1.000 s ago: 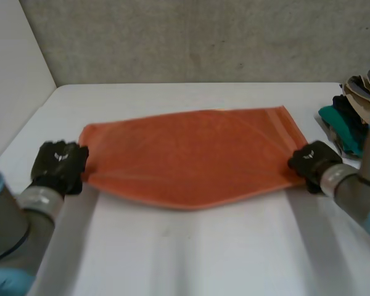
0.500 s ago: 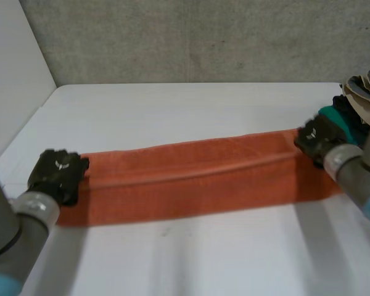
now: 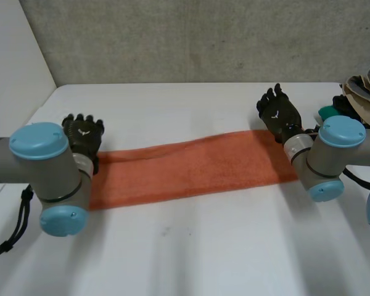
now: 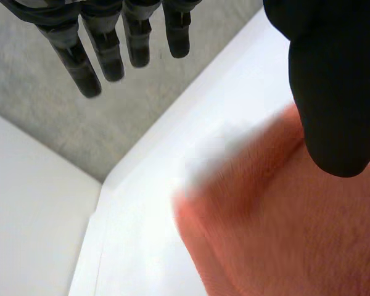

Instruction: Fold the laundry.

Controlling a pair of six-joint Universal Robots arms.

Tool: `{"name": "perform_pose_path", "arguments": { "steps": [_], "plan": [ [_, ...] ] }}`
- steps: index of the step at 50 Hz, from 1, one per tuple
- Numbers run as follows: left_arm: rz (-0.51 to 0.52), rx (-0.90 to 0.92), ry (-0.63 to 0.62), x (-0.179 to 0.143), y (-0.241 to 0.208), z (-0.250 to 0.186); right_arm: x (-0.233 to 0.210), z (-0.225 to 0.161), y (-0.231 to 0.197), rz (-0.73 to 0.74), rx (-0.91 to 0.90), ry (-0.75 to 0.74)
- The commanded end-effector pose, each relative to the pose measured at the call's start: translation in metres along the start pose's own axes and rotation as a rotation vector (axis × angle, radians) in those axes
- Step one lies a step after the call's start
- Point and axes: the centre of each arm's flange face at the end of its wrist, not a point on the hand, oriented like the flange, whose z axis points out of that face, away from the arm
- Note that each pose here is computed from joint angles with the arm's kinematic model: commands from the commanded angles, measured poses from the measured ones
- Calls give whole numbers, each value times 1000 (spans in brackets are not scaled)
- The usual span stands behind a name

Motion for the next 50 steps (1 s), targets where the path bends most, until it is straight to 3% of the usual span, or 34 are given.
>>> {"name": "perform_pose_path", "arguments": {
  "steps": [1, 9, 13, 19, 29, 44, 50],
  "plan": [
    [-27, 97, -34, -15, -37, -10, 43, -14, -10, 180, -98, 114],
    [-38, 122, -58, -41, -50, -43, 80, -63, -34, 385, -148, 12],
    [-45, 110, -32, -42, -43, -66, 83, -92, -13, 507, -273, -129],
    [-119, 125, 76, -32, -35, -91, 74, -113, 6, 577, -369, -262],
    [-236, 126, 141, -24, -29, -97, 63, -102, 48, 544, -380, -205],
    [-241, 125, 146, -22, -27, -97, 46, -87, 73, 464, -377, -206],
    [-242, 127, 145, -22, -27, -100, 59, -91, 87, 438, -450, -117]
  ]
}}
